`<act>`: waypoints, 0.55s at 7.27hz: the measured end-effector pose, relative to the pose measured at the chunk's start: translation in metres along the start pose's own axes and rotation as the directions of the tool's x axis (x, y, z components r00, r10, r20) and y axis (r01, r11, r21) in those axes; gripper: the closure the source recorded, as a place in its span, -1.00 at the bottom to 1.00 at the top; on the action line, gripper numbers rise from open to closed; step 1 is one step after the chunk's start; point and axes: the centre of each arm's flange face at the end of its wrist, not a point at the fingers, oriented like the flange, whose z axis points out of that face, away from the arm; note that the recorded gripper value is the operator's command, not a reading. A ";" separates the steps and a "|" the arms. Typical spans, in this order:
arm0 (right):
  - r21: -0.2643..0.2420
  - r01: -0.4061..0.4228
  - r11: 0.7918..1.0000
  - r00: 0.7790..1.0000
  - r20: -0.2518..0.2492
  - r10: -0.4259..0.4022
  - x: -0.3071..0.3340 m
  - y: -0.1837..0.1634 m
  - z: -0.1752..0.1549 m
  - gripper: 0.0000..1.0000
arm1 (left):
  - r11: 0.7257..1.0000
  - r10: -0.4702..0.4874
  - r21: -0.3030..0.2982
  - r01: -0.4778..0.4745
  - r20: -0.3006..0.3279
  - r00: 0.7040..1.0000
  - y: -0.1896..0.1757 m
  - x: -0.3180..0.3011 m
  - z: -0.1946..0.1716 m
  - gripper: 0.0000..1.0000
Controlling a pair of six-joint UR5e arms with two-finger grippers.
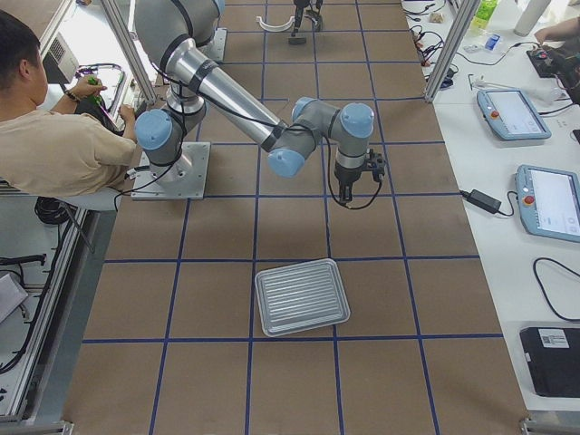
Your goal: Place bearing gear from tray to pile
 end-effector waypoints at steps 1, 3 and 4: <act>0.003 -0.035 0.999 0.999 0.002 0.035 -0.045 -0.001 -0.005 0.93 | 1.000 -0.001 0.012 0.001 0.008 1.000 -0.005 0.004 -0.020 -1.00; 0.014 -0.112 0.994 0.994 -0.005 0.112 -0.139 0.005 -0.020 0.93 | 0.999 0.025 0.020 -0.025 0.020 0.999 -0.017 0.033 -0.070 -1.00; 0.012 -0.154 0.988 0.988 -0.002 0.154 -0.193 0.013 -0.025 0.93 | 0.999 0.035 0.037 -0.036 0.030 0.999 -0.021 0.046 -0.095 -1.00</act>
